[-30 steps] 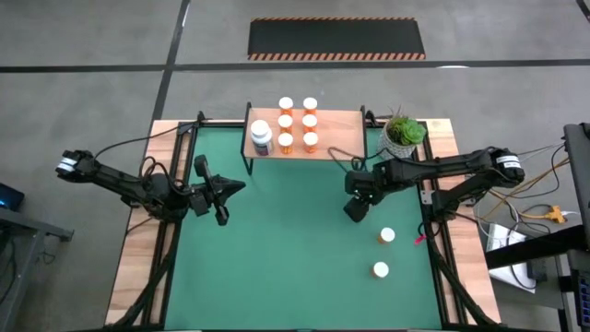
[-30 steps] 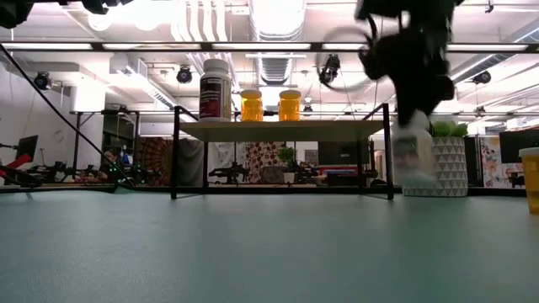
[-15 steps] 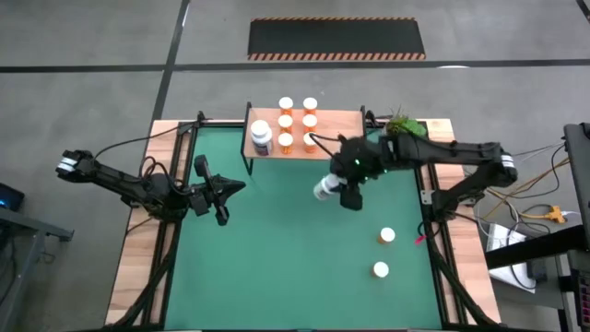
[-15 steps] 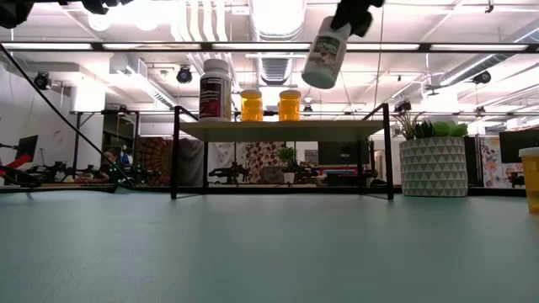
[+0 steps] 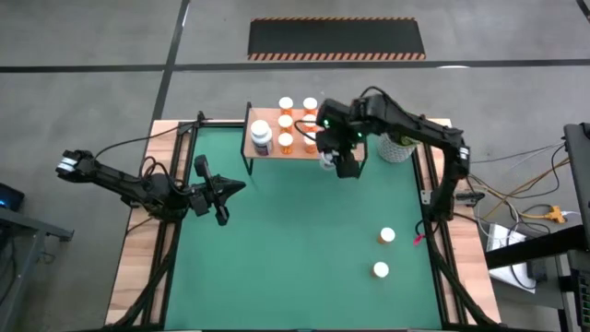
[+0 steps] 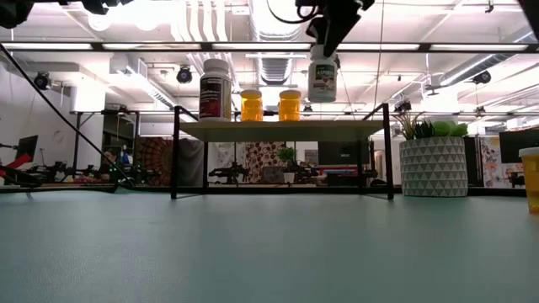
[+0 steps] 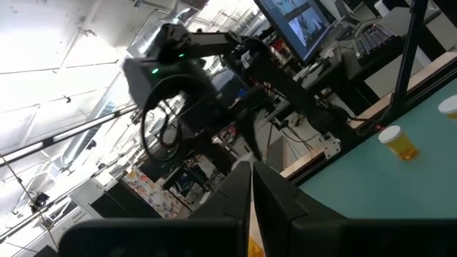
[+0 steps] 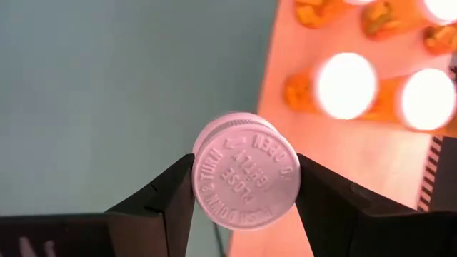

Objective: Pick and place medicine bottles onto shelf by color
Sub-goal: Put the white medicine bottle on the shelf, then put the orange pill bottle on the shelf

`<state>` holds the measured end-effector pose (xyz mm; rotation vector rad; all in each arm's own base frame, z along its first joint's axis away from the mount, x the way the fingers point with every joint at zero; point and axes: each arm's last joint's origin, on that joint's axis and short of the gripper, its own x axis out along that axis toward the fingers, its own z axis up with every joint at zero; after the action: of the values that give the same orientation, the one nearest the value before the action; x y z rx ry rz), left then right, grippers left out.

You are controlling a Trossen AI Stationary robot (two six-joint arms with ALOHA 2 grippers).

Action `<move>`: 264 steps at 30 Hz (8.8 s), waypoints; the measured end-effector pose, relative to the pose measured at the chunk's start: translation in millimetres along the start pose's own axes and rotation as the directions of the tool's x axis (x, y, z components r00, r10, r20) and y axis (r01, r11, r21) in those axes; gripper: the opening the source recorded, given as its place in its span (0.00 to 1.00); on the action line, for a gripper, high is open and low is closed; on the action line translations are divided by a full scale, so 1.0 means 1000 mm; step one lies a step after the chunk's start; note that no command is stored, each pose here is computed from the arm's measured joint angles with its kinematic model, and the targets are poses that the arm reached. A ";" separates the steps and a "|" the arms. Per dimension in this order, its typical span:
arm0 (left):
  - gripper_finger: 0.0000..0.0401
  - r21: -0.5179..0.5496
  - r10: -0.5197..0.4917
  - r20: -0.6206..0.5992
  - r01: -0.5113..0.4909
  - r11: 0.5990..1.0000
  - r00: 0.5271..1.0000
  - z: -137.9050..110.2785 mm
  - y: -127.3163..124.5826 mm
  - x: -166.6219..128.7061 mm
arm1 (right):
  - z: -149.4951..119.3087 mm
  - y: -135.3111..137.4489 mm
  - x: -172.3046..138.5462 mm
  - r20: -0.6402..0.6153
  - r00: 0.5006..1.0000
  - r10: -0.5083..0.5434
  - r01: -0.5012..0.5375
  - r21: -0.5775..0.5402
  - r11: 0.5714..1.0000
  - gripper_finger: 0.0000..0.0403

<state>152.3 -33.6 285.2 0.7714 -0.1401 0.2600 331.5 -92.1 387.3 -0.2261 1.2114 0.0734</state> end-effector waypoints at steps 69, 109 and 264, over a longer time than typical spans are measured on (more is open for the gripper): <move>0.00 0.005 0.000 0.000 0.000 1.000 1.000 0.000 0.000 0.000 | -0.024 -0.068 0.017 0.012 1.000 -0.011 0.008 0.232 0.973 0.62; 0.00 -0.038 0.002 0.003 -0.001 0.999 1.000 0.000 0.000 0.000 | 0.011 0.182 0.006 -0.192 0.967 0.165 0.055 0.796 0.603 0.64; 0.00 -0.005 0.006 0.007 -0.006 1.000 1.000 0.001 0.000 0.001 | -0.051 -0.022 0.029 -0.343 0.931 -0.125 0.183 0.141 0.973 0.55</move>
<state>153.0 -34.1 285.9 0.7672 -0.1491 0.2626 299.0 -126.6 346.1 -0.1870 1.5241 -0.2149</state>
